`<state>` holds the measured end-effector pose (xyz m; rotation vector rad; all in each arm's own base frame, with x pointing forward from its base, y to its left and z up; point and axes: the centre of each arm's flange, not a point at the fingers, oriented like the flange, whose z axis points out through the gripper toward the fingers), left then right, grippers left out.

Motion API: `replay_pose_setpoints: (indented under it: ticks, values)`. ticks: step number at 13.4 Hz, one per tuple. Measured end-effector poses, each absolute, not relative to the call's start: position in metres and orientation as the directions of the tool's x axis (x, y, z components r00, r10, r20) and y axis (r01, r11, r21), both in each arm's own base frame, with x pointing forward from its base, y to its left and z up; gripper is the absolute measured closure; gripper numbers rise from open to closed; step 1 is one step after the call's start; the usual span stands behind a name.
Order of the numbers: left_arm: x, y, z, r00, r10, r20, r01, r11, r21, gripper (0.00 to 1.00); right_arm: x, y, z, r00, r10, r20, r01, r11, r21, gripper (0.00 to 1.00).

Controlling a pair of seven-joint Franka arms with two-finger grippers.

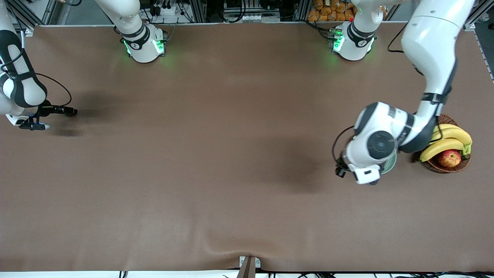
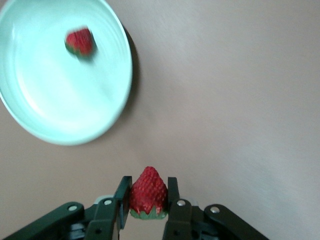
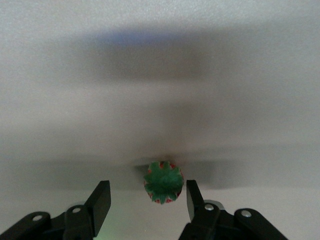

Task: Collect all strawberries into plate
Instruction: 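Carry the second strawberry to the plate with the left gripper while the right grasps, then release the strawberry onto the plate while the right gripper carries the third mid-table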

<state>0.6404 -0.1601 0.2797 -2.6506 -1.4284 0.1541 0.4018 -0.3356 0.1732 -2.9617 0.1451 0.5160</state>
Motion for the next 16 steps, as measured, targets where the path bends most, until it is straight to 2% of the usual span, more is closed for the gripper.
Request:
replay_pose_setpoints:
  ticks: [1,3,4,7,9,12,14,16]
  values:
    - [0.637,-0.137,0.272,0.590,0.806,-0.050,0.789,-0.589,-0.177,0.67,0.402,-0.336,0.171,0.937,-0.070,-0.341,-0.115,-0.987,-0.113,0.37]
    - [0.628,-0.090,0.259,0.657,0.748,-0.094,0.722,-0.660,-0.206,0.67,0.402,-0.336,0.171,0.940,-0.056,-0.338,-0.101,-0.988,-0.116,0.61]
    - [0.623,-0.067,0.254,0.682,0.722,-0.117,0.692,-0.689,-0.214,0.67,0.402,-0.336,0.171,0.940,-0.049,-0.336,-0.094,-0.989,-0.118,0.68]
    - [0.613,-0.021,0.240,0.719,0.675,-0.167,0.640,-0.736,-0.221,0.67,0.407,-0.333,0.173,0.942,-0.034,-0.334,-0.079,-0.990,-0.121,0.68]
    - [0.606,-0.021,0.233,0.722,0.667,-0.183,0.628,-0.743,-0.231,0.67,0.424,-0.323,0.182,0.941,-0.005,-0.339,-0.053,-0.990,-0.133,0.68]
    - [0.601,-0.023,0.227,0.723,0.663,-0.194,0.621,-0.746,-0.241,0.67,0.490,-0.277,0.221,0.948,0.031,-0.317,-0.034,-0.980,-0.196,0.68]
    - [0.600,-0.025,0.227,0.725,0.661,-0.196,0.618,-0.749,-0.240,0.52,0.535,-0.234,0.250,0.956,0.019,-0.292,-0.043,-0.978,-0.204,0.68]
    - [0.604,-0.032,0.234,0.734,0.652,-0.190,0.615,-0.756,-0.224,0.31,0.568,-0.184,0.269,0.960,-0.029,-0.280,-0.091,-0.973,-0.210,0.68]
